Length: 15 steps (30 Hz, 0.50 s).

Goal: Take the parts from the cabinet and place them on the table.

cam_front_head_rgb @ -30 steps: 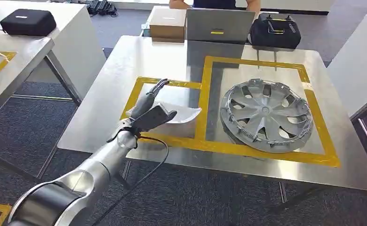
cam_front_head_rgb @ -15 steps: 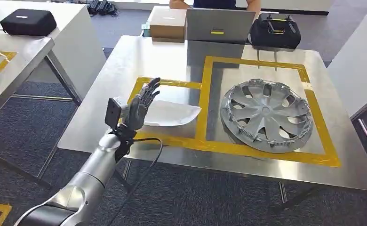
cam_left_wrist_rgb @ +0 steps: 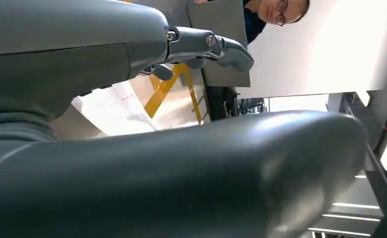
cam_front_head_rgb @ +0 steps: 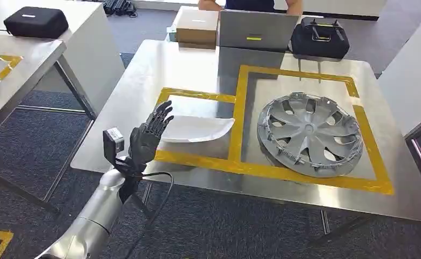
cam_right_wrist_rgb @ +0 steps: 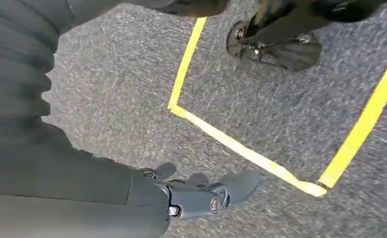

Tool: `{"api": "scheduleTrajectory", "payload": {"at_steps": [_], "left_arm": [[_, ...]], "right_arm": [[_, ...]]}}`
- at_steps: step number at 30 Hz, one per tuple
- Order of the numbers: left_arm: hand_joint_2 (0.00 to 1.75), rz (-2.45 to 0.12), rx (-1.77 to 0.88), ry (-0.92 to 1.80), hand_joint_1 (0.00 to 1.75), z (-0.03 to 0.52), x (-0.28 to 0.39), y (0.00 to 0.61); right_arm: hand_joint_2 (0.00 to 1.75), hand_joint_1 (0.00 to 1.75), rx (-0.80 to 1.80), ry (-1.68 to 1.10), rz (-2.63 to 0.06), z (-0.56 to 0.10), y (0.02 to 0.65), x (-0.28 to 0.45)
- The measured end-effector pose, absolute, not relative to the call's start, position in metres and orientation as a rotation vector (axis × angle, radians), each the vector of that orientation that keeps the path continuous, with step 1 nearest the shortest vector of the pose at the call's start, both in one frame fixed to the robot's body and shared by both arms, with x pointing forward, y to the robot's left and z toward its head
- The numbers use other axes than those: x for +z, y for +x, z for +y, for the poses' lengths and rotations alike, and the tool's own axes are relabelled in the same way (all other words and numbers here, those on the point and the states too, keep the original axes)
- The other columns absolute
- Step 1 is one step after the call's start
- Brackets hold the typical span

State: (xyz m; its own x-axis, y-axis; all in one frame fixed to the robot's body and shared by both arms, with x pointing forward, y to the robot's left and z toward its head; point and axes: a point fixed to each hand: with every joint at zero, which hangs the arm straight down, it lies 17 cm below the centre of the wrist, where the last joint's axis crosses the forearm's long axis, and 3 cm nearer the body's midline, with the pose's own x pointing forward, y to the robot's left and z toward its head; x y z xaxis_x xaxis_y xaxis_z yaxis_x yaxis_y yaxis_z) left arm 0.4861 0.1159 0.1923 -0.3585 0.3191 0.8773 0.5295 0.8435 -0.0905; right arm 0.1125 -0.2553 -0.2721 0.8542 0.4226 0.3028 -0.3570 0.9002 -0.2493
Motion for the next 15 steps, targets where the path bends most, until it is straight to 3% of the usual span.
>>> {"api": "scheduleTrajectory", "payload": {"at_steps": [14,15], "left_arm": [[0.0,-2.022,-0.285,-0.646,0.0,0.114,0.2,0.462],[0.0,-2.017,-0.285,-0.648,0.0,0.113,0.197,0.46]], "right_arm": [[1.75,0.0,0.417,-0.197,-0.332,-0.26,0.11,-0.273],[0.0,0.0,0.415,-0.197,-0.332,-0.26,0.11,-0.273]]}}
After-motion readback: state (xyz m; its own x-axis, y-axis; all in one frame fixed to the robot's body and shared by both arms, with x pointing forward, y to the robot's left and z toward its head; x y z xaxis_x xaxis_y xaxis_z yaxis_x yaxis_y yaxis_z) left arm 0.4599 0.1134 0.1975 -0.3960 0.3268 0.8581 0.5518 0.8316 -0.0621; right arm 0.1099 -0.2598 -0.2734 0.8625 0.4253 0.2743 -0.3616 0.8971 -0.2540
